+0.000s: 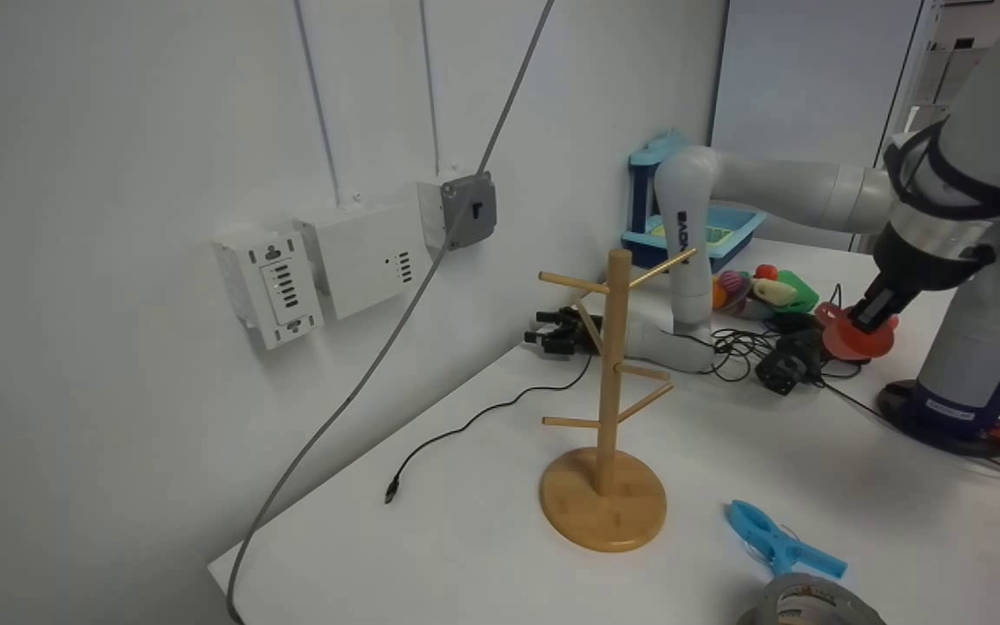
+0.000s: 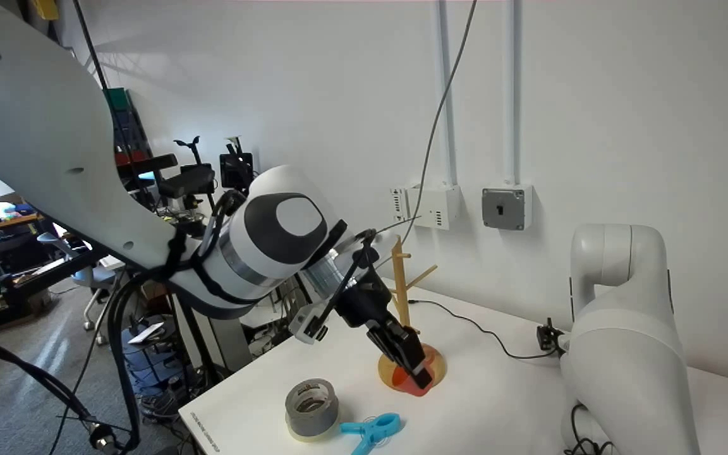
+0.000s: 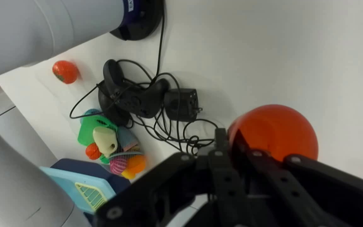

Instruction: Take the orange cup and hang it on the object

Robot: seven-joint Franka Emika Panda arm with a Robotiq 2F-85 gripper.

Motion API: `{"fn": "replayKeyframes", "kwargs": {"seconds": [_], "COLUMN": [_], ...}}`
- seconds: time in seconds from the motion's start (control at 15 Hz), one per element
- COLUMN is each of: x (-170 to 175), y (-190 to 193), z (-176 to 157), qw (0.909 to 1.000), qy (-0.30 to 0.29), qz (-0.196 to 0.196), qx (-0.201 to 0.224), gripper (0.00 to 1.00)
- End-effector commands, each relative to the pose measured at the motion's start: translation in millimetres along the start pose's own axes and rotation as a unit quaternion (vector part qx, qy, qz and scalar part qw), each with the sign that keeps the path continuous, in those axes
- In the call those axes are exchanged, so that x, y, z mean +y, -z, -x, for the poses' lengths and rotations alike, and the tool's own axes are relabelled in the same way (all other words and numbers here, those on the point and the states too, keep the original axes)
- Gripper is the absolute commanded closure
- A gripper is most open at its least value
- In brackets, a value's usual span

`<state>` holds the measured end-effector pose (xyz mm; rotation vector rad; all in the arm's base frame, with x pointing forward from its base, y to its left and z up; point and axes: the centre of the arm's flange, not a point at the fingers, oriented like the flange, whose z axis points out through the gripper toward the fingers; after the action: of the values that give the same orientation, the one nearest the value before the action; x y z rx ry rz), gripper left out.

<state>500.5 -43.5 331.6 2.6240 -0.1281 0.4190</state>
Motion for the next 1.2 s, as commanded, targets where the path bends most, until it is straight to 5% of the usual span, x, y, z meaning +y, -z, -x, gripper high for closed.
{"fn": "replayKeyframes", "kwargs": {"seconds": [0.0, 1.13], "x": [22.8, 22.6], "y": [21.2, 95.4], "z": [-7.0, -44.7], "qw": [0.9985, 0.9646], "qy": [0.036, 0.182], "qz": [-0.002, -0.06], "qx": [0.04, 0.181], "gripper": [0.98, 0.98]}}
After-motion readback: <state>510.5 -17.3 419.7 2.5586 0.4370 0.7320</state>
